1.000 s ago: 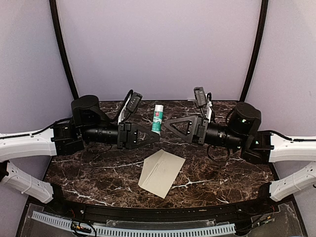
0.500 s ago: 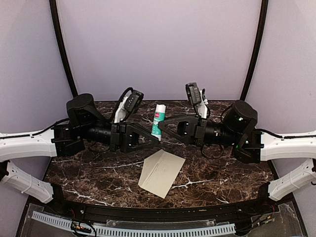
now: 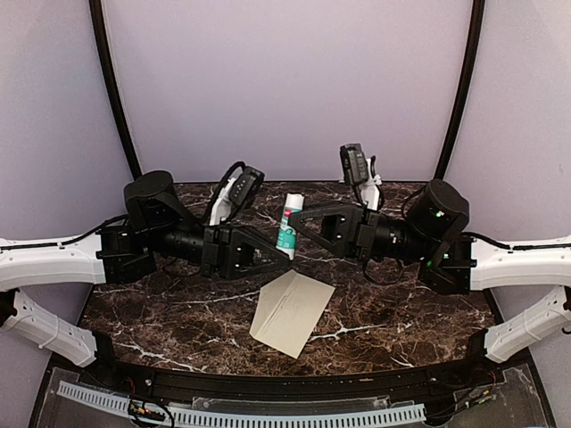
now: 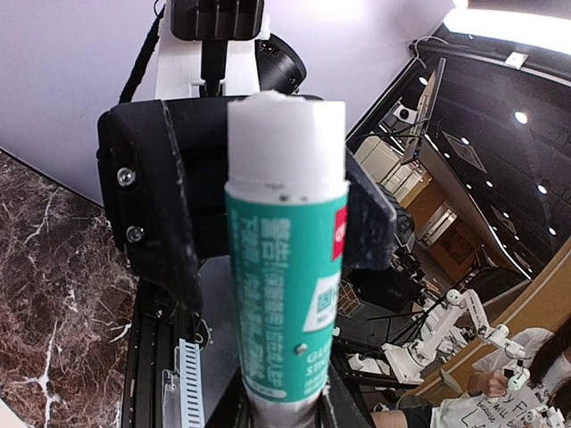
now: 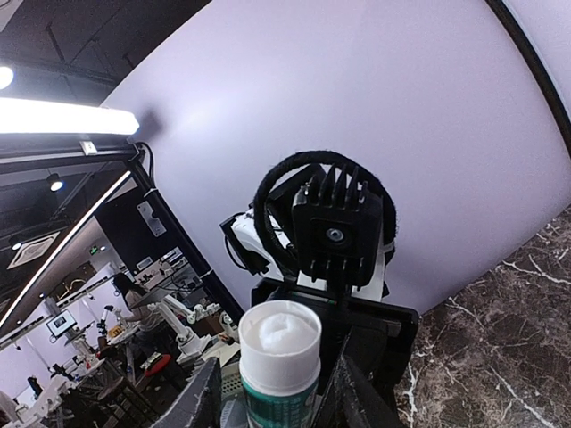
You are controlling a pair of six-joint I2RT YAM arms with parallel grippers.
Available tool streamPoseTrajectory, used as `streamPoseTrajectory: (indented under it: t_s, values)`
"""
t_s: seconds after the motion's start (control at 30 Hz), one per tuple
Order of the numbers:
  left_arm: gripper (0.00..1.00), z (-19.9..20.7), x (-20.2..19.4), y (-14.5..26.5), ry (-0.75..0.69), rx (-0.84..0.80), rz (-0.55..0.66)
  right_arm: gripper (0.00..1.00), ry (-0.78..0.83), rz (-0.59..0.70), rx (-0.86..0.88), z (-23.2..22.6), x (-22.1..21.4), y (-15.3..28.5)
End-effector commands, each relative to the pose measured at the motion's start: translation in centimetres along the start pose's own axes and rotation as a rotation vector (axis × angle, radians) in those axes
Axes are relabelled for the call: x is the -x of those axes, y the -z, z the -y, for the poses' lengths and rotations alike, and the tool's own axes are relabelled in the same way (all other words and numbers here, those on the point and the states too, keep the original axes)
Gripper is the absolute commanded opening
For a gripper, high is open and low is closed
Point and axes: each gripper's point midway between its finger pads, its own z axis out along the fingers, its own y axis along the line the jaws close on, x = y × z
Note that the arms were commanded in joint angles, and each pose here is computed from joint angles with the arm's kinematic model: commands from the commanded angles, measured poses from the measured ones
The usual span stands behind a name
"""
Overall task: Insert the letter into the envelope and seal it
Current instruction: Unscrew the solid glue.
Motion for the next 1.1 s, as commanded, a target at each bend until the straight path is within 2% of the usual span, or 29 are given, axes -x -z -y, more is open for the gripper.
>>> streamPoseTrajectory:
  t_s: [0.0, 0.1, 0.27, 0.5, 0.8, 0.93, 1.07]
  values:
    - [0.00, 1.8, 0.9, -0.1, -0.042, -0.055, 0.013, 0.39, 0.050, 0.060, 0.065, -2.1, 2.1, 0.1]
    - [0.00, 1.8, 0.8, -0.2, -0.040, -0.061, 0.005, 0.35, 0.050, 0.067, 0.058, -1.9, 2.2, 0.1]
    - [0.00, 1.5, 0.6, -0.3, -0.038, -0.040, -0.001, 0.21, 0.041, 0.072, 0.038, -1.5, 2.1, 0.3]
    - [0.00, -1.4, 1.3, 0.5, -0.041, 0.166, 0.045, 0.10, 0.024, 0.058, -0.040, 0.0, 1.4, 0.6]
    - [0.00, -6.4, 1.9, 3.3, -0.004, 0.499, 0.120, 0.04, 0.005, -0.008, -0.423, 6.1, -0.7, 0.4]
    - [0.00, -7.7, 1.9, 4.4, 0.012, 0.584, 0.147, 0.03, -0.045, -0.041, -0.574, 8.9, -2.1, 0.3]
    - [0.00, -10.0, 1.3, 5.7, 0.035, 0.721, 0.132, 0.03, -0.090, -0.111, -0.682, 11.4, -4.5, -0.4]
